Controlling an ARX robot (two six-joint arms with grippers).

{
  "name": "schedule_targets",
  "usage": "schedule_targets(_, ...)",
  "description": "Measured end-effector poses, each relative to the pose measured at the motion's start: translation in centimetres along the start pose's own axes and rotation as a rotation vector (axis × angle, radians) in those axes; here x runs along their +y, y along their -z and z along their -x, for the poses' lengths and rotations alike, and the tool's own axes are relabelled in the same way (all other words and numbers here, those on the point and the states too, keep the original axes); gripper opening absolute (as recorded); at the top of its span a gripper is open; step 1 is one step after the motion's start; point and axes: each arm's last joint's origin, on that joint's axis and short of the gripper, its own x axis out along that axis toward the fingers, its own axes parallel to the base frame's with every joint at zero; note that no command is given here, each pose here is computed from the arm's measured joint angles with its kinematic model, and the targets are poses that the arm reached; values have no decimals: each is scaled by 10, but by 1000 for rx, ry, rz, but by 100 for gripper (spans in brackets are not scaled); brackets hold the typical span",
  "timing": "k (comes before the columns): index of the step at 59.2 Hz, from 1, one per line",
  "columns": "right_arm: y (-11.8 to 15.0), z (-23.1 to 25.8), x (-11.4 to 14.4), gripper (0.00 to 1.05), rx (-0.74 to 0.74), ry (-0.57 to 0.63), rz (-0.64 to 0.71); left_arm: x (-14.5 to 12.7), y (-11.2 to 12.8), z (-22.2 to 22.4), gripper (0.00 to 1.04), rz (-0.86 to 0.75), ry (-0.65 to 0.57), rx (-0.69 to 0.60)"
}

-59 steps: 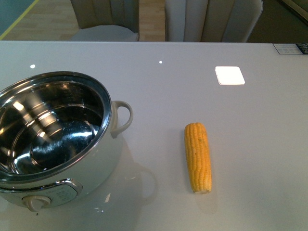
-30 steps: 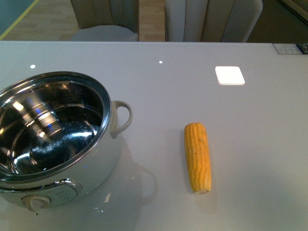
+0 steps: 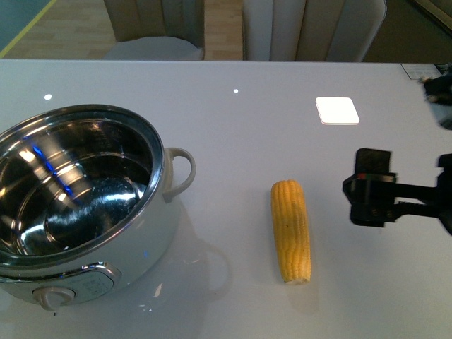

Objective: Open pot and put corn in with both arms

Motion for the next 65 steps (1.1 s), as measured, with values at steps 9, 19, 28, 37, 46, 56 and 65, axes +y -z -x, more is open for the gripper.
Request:
schedule_targets(9,0,-27,11,96,44,2,17,0,0,0,98,0,0,0)
schedule_targets(19,-3,-52,24,96,75,5,41,0,0,0,98,0,0,0)
schedule_targets(28,2,-83,39,96,127,31,77,0,0,0,98,0,0,0)
schedule_targets(37,13,-101,45,96,168,54,104,0,0,0,98,0,0,0)
schedule_targets(46,19,-105,51,85,192,61,121,0,0,0,98,0,0,0)
schedule_targets(56,19,-100,55,59,195,52,108,0,0,0,98,0,0,0)
schedule_targets(65,1,-76,52,37,157,2,38,0,0,0,98,0,0,0)
